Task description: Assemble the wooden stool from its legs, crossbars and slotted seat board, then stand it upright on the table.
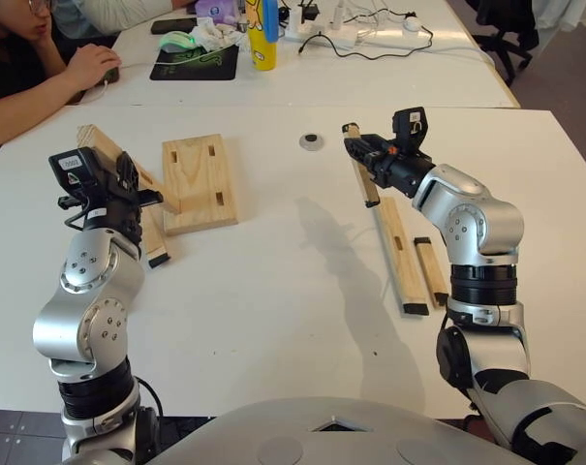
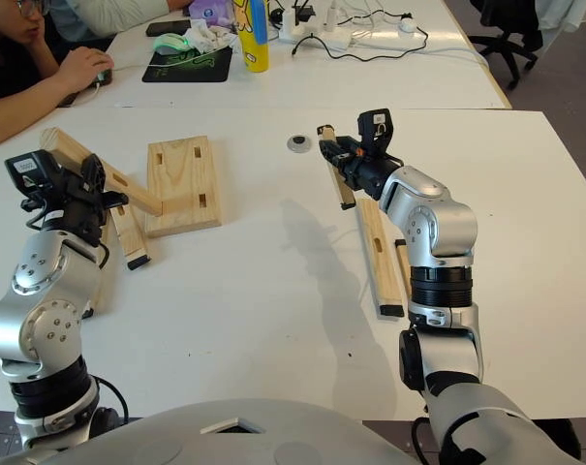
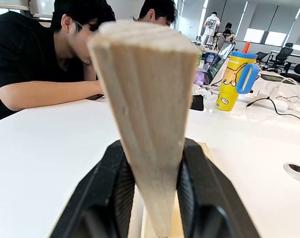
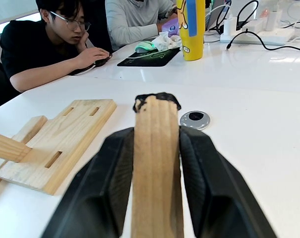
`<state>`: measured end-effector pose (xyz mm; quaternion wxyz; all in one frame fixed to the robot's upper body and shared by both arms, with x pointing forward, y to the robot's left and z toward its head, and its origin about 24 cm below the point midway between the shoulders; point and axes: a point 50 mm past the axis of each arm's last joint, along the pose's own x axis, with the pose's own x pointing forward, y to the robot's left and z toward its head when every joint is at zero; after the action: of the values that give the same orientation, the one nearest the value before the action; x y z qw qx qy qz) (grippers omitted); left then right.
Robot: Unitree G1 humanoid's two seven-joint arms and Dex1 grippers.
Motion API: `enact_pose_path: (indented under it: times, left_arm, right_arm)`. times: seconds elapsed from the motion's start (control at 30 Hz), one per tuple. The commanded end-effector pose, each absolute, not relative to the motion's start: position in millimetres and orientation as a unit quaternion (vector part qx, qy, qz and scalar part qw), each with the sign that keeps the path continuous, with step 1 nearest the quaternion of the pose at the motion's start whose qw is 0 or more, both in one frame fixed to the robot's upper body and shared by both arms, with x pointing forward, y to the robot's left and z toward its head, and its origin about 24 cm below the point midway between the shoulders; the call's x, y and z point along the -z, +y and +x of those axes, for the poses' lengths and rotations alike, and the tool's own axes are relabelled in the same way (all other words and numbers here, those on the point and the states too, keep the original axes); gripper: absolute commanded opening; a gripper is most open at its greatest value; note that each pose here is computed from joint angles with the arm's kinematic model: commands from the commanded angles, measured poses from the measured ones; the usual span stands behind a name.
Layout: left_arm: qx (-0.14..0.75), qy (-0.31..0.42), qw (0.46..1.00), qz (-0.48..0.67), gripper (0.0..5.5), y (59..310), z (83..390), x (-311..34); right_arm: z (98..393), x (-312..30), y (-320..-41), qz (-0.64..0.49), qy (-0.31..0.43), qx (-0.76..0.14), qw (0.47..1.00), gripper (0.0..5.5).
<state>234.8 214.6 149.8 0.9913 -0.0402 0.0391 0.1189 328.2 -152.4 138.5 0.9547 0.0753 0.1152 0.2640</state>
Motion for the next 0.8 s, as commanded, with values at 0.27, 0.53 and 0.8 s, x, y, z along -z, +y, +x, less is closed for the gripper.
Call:
enact_pose_path:
  times: [0.27,0.53,0.8]
  left_arm:
    - [-0.037,0.195,0.98,0.004,1.03,217.3,236.8,-107.8]
    - [0.044,0.239,0.969,0.041,1.03,225.4,251.7,-84.2]
    - [0.148,0.295,0.944,-0.004,1.04,191.4,239.6,-66.5]
  right_arm:
    - [330.6,-146.8,-147.7,0.079,0.094,-0.261,0.958,1.3]
    - [333.1,-154.9,-144.5,0.081,0.079,-0.267,0.957,1.3]
    - [327.2,-164.8,-136.6,0.095,0.049,-0.302,0.947,1.3]
